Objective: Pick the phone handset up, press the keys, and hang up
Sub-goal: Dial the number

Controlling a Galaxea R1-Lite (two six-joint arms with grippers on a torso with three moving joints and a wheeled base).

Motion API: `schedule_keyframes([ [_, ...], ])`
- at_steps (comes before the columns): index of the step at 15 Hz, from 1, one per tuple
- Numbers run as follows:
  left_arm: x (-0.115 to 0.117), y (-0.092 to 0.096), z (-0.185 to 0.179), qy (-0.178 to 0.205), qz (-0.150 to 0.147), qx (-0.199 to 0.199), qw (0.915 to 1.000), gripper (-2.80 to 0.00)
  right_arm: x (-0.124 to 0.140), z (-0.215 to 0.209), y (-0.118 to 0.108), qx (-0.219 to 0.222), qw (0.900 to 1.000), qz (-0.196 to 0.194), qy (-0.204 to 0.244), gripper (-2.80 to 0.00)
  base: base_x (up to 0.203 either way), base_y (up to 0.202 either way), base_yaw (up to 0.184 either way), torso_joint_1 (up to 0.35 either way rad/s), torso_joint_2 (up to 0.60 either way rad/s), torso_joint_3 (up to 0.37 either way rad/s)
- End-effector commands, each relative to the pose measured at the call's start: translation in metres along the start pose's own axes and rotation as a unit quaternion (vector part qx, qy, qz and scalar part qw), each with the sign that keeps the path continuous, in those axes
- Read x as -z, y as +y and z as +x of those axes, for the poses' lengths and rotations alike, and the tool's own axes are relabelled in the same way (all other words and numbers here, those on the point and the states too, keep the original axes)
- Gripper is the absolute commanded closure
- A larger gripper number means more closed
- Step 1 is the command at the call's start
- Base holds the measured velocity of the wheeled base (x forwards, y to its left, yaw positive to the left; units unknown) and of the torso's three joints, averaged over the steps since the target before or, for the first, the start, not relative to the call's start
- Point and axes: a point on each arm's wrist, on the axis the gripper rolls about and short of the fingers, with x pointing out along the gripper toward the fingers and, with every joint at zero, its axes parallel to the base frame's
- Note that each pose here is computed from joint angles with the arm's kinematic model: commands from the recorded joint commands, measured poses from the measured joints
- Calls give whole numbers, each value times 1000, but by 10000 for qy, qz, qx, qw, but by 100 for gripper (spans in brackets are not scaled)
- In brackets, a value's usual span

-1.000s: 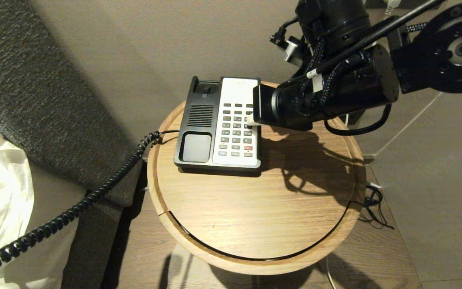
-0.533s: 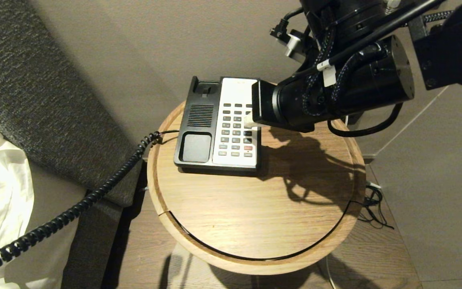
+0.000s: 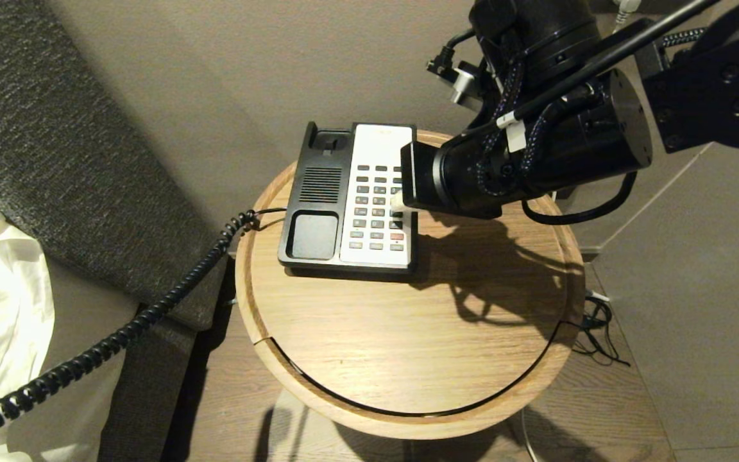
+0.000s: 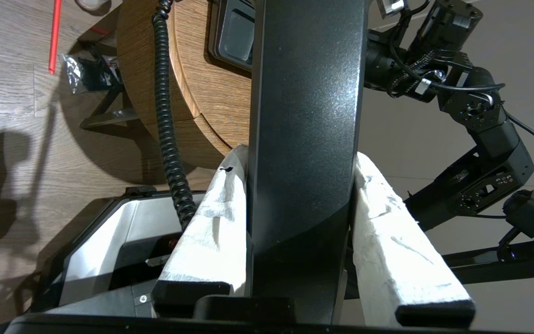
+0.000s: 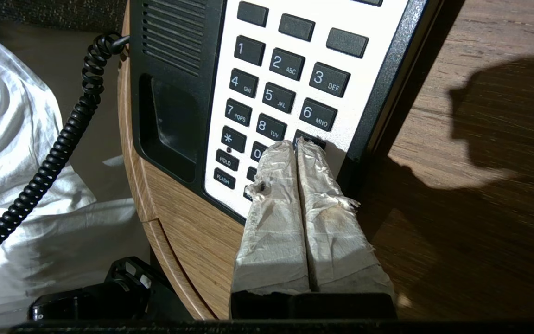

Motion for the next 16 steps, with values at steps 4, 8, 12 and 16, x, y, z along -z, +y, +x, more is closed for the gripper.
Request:
schedule_keyframes([
  [4,2,2,-1,21,-14,-34,10000,0,3,5,-1,56,9999,3,94,0,0,0,0,0,0,0],
  [8,2,2,-2,9,-16,-22,10000,0,3,8,-2,82,9999,-30,106,0,0,0,0,0,0,0],
  [12,2,3,-3,5,-15,-18,10000,0,1,9,-2,91,9999,-33,77,0,0,0,0,0,0,0],
  [16,2,3,-3,-5,-17,-18,10000,0,2,11,-3,115,9999,-37,91,0,0,0,0,0,0,0],
])
